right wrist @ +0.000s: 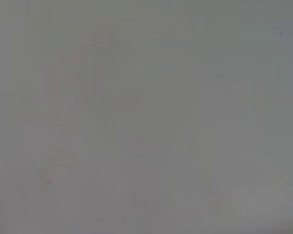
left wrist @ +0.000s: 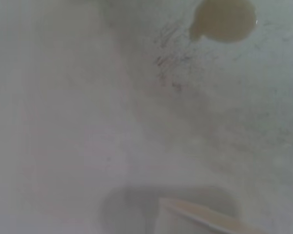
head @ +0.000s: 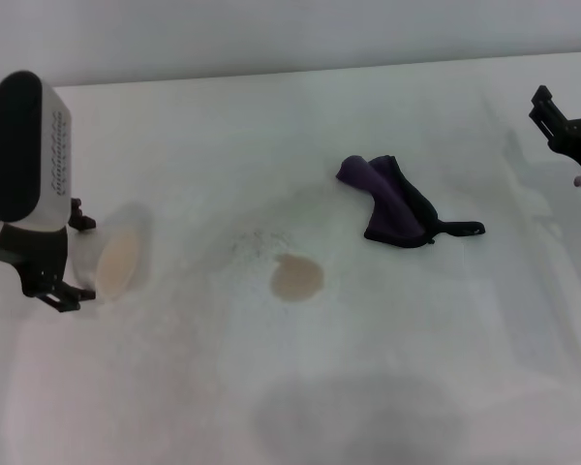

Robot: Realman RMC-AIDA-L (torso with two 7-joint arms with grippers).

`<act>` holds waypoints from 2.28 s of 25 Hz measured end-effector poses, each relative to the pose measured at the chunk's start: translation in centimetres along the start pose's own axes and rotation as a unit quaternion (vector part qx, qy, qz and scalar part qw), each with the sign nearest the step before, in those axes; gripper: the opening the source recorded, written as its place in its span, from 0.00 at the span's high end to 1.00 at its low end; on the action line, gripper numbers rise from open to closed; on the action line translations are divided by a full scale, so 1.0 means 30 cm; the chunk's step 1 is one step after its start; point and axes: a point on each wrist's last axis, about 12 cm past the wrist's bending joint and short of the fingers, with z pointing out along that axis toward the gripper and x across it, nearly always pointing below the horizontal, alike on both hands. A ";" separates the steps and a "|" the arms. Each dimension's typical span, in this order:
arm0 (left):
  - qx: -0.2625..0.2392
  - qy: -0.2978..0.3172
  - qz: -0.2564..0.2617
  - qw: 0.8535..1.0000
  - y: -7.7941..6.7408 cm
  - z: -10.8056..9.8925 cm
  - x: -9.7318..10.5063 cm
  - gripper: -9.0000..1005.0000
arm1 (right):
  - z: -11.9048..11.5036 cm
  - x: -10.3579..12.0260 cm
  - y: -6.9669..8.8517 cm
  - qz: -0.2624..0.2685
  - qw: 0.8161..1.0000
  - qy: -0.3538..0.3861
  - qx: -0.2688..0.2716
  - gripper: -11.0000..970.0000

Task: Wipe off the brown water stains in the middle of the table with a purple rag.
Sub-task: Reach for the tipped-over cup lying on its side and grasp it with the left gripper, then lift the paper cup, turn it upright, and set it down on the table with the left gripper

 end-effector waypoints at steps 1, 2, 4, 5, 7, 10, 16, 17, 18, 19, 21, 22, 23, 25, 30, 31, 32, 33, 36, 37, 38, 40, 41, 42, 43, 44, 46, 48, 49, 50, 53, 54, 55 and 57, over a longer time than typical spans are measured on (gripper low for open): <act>0.002 0.000 -0.001 1.000 -0.002 0.005 0.002 0.12 | -0.002 0.001 -0.002 0.000 1.000 0.001 0.001 0.11; 0.002 0.000 -0.002 1.000 -0.003 0.010 0.002 0.12 | -0.005 0.003 -0.005 0.000 1.000 0.001 0.002 0.11; 0.000 -0.001 -0.005 1.000 -0.002 0.022 0.004 0.12 | -0.016 0.009 -0.013 0.000 1.000 0.004 0.006 0.11; 0.000 0.000 -0.006 1.000 -0.004 0.028 0.006 0.12 | -0.020 0.011 -0.017 0.000 1.000 0.004 0.008 0.11; 0.001 0.002 -0.008 1.000 -0.008 0.042 0.016 0.12 | -0.027 0.014 -0.022 0.000 1.000 0.006 0.010 0.11; 0.001 0.005 -0.011 1.000 -0.011 0.050 0.025 0.12 | -0.032 0.017 -0.025 0.001 1.000 0.007 0.012 0.11; 0.001 0.007 -0.013 1.000 -0.014 0.053 0.031 0.12 | -0.035 0.020 -0.026 0.001 1.000 0.008 0.013 0.11; 0.001 0.007 -0.013 1.000 -0.015 0.053 0.031 0.12 | -0.036 0.020 -0.026 0.001 1.000 0.008 0.013 0.11; 0.002 0.007 -0.013 1.000 -0.016 0.053 0.032 0.13 | -0.036 0.020 -0.026 0.001 1.000 0.008 0.013 0.11; 0.002 0.007 -0.013 1.000 -0.016 0.053 0.033 0.13 | -0.035 0.020 -0.025 0.001 1.000 0.008 0.012 0.11; 0.002 0.008 -0.014 1.000 -0.017 0.054 0.034 0.14 | -0.034 0.020 -0.024 0.002 1.000 0.009 0.012 0.11; 0.002 0.008 -0.014 1.000 -0.017 0.054 0.034 0.14 | -0.035 0.021 -0.022 0.003 1.000 0.009 0.011 0.11; 0.000 0.007 -0.016 1.000 -0.017 0.054 0.035 0.15 | -0.035 0.023 -0.020 0.004 1.000 0.010 0.011 0.11; -0.009 0.005 -0.023 1.000 -0.016 0.050 0.038 0.16 | -0.036 0.025 -0.017 0.005 1.000 0.012 0.010 0.11; -0.062 -0.013 -0.045 0.997 -0.002 0.027 0.043 0.22 | -0.035 0.026 -0.016 0.005 1.000 0.012 0.010 0.11; -0.074 -0.022 -0.052 0.996 0.001 0.024 0.042 0.23 | -0.035 0.025 -0.015 0.005 1.000 0.012 0.009 0.11; -0.085 -0.031 -0.058 0.994 0.003 0.022 0.042 0.25 | -0.035 0.024 -0.014 0.006 1.000 0.010 0.009 0.11; -0.096 -0.041 -0.066 0.992 0.005 0.022 0.043 0.26 | -0.035 0.023 -0.013 0.006 1.000 0.009 0.008 0.11; -0.132 -0.077 -0.105 0.983 0.004 0.034 0.055 0.27 | -0.035 0.021 -0.005 0.008 1.000 0.004 0.004 0.11; -0.144 -0.089 -0.121 0.978 0.002 0.040 0.060 0.27 | -0.034 0.020 -0.003 0.009 1.000 0.003 0.003 0.11; -0.172 -0.124 -0.161 0.964 -0.002 0.058 0.074 0.27 | -0.033 0.019 0.000 0.009 1.000 0.001 0.001 0.11; -0.181 -0.138 -0.178 0.957 -0.005 0.068 0.080 0.27 | -0.033 0.018 0.003 0.008 1.000 0.000 -0.003 0.11; -0.188 -0.151 -0.192 0.951 -0.012 0.082 0.087 0.27 | -0.033 0.017 0.005 0.008 1.000 -0.001 -0.004 0.11; -0.195 -0.168 -0.210 0.943 -0.020 0.098 0.096 0.27 | -0.032 0.017 0.007 0.007 1.000 -0.001 -0.006 0.11; -0.198 -0.182 -0.224 0.937 -0.030 0.113 0.102 0.27 | -0.032 0.017 0.007 0.007 1.000 -0.001 -0.006 0.11; -0.199 -0.193 -0.236 0.931 -0.038 0.124 0.107 0.27 | -0.031 0.016 0.008 0.007 1.000 -0.001 -0.007 0.11; -0.202 -0.219 -0.258 0.919 -0.060 0.152 0.118 0.27 | -0.029 0.015 0.010 0.007 1.000 -0.002 -0.008 0.11; -0.207 -0.253 -0.287 0.901 -0.080 0.174 0.123 0.27 | -0.027 0.014 0.011 0.006 1.000 -0.002 -0.009 0.11; -0.211 -0.267 -0.302 0.891 -0.090 0.183 0.128 0.27 | -0.027 0.014 0.011 0.006 1.000 -0.002 -0.009 0.11; -0.217 -0.282 -0.318 0.879 -0.099 0.191 0.134 0.27 | -0.025 0.013 0.012 0.006 1.000 -0.003 -0.010 0.11; -0.241 -0.316 -0.352 0.848 -0.130 0.217 0.152 0.27 | -0.016 0.008 0.019 0.006 1.000 -0.005 -0.013 0.11; -0.250 -0.329 -0.363 0.835 -0.145 0.229 0.155 0.27 | -0.013 0.006 0.022 0.006 1.000 -0.005 -0.014 0.11; -0.254 -0.336 -0.367 0.829 -0.152 0.234 0.156 0.27 | -0.008 0.004 0.025 0.005 1.000 -0.006 -0.016 0.11; -0.261 -0.354 -0.376 0.816 -0.177 0.251 0.153 0.27 | 0.000 0.001 0.032 0.005 1.000 -0.006 -0.019 0.11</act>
